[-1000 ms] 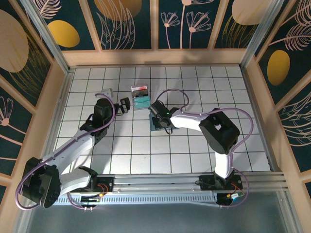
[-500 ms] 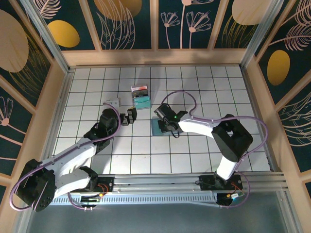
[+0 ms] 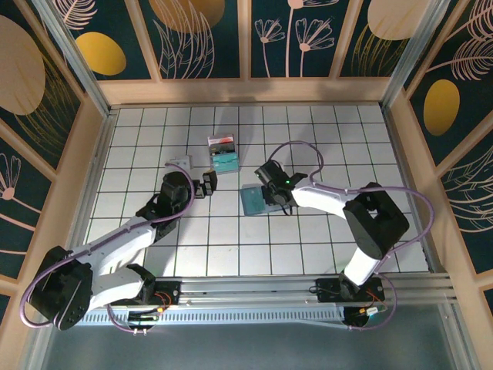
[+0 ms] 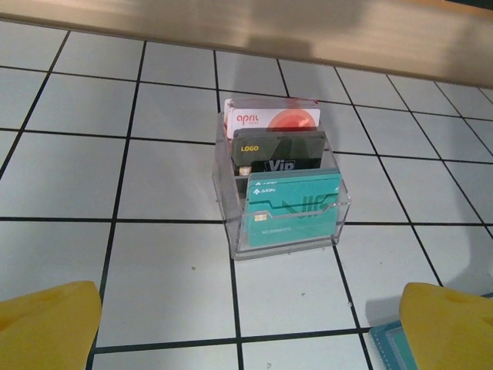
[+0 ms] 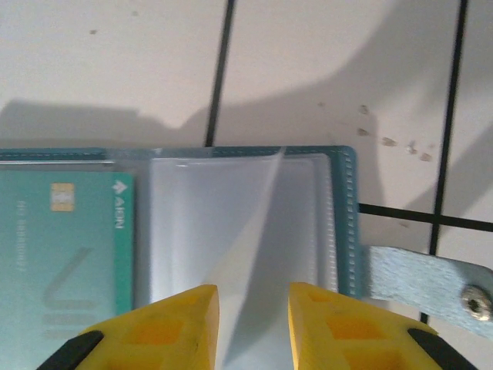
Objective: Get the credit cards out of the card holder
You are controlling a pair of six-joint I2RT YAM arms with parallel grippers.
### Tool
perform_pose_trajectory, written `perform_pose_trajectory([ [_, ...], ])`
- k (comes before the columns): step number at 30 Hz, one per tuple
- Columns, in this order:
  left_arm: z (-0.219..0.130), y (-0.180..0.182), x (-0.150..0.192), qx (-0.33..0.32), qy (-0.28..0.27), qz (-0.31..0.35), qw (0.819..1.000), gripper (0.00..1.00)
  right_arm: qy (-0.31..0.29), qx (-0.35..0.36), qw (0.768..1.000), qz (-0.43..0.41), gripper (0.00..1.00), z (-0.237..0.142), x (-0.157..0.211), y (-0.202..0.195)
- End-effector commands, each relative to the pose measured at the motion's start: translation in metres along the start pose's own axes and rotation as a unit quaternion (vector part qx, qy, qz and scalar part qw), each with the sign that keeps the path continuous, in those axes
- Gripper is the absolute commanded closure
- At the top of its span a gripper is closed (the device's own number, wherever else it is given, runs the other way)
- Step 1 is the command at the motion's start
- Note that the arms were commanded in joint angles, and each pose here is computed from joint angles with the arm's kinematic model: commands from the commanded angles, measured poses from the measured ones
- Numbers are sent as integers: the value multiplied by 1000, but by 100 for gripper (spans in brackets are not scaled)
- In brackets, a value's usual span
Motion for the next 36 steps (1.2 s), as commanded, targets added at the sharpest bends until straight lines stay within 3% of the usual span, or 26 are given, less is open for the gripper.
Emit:
perform_pose_trajectory([
  [1,2,-5,-13,-2,-18,3,1000,1,-9,-6,1000,27,70,-7,0,-8],
  [18,28,-31,32,-15,52,109,993,1,-14,-4,997,74,69,-12,-3,-33],
  [26,35,-48,46,20,68,125,990,1,-54,4,991,126,69,-48,-25,-59],
  [30,37,-61,59,30,80,156,984,1,-71,-38,986,146,69,-68,-35,-56],
  [36,45,-77,80,31,94,205,974,1,-39,-170,974,144,72,-68,-43,-16],
])
Point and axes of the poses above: each hand's point on the last joint's axis, 136 mm out from that joint toward the fingers, its own z axis out along the fingers, its own y axis along the line the jaws close on, x = y × z, the point moved 4 cm from there along -z, back along the fingers, and after that the axes turned 3 degrees about z, right-handed, at the moved point
